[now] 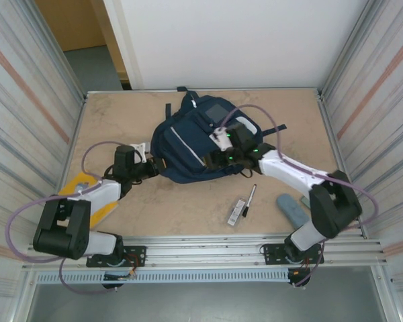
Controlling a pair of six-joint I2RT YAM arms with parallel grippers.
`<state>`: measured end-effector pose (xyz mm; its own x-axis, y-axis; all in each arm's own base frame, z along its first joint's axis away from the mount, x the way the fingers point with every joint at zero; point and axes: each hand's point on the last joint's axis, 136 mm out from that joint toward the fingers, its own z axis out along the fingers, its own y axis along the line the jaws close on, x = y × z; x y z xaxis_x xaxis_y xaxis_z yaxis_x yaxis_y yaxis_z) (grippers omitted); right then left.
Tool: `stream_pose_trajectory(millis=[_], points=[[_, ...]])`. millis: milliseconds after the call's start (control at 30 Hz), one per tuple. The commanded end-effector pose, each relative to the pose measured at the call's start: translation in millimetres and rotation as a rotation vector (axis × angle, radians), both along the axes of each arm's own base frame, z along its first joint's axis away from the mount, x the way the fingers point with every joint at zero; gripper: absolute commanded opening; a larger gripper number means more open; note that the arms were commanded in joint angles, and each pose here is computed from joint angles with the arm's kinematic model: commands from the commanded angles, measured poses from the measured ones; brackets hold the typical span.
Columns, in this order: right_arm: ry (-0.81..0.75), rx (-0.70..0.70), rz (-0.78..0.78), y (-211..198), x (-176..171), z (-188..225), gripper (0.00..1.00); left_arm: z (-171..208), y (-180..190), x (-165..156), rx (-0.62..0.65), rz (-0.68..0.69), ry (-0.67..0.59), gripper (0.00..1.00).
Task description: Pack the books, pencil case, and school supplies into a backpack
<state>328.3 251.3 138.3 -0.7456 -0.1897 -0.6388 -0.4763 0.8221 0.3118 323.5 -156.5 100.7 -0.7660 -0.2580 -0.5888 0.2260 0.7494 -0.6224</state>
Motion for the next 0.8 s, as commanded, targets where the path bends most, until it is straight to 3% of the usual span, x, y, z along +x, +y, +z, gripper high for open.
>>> stream_pose_trajectory(millis=[0, 200, 300, 400, 633, 667, 767], points=[[0.241, 0.075, -0.242, -55, -23, -31, 0.65, 40, -10, -7, 0.025, -0.067, -0.160, 0.03], [0.252, 0.047, -0.101, -68, -65, -49, 0.64, 82, -18, -20, 0.067, -0.067, -0.282, 0.02], [0.196, 0.057, -0.092, -70, -66, -44, 0.66, 106, -19, -18, 0.095, -0.039, -0.312, 0.00], [0.146, 0.092, -0.065, -66, -65, -39, 0.67, 131, -23, -13, 0.092, -0.043, -0.262, 0.00], [0.052, 0.157, 0.007, -55, -60, -38, 0.67, 197, -40, -15, -0.023, -0.071, -0.292, 0.00], [0.024, 0.167, 0.007, -54, -59, -37, 0.73, 202, -40, -14, -0.025, -0.068, -0.289, 0.00], [-0.031, 0.208, 0.037, -48, -59, -31, 0.73, 212, -41, -13, -0.021, -0.069, -0.281, 0.00]])
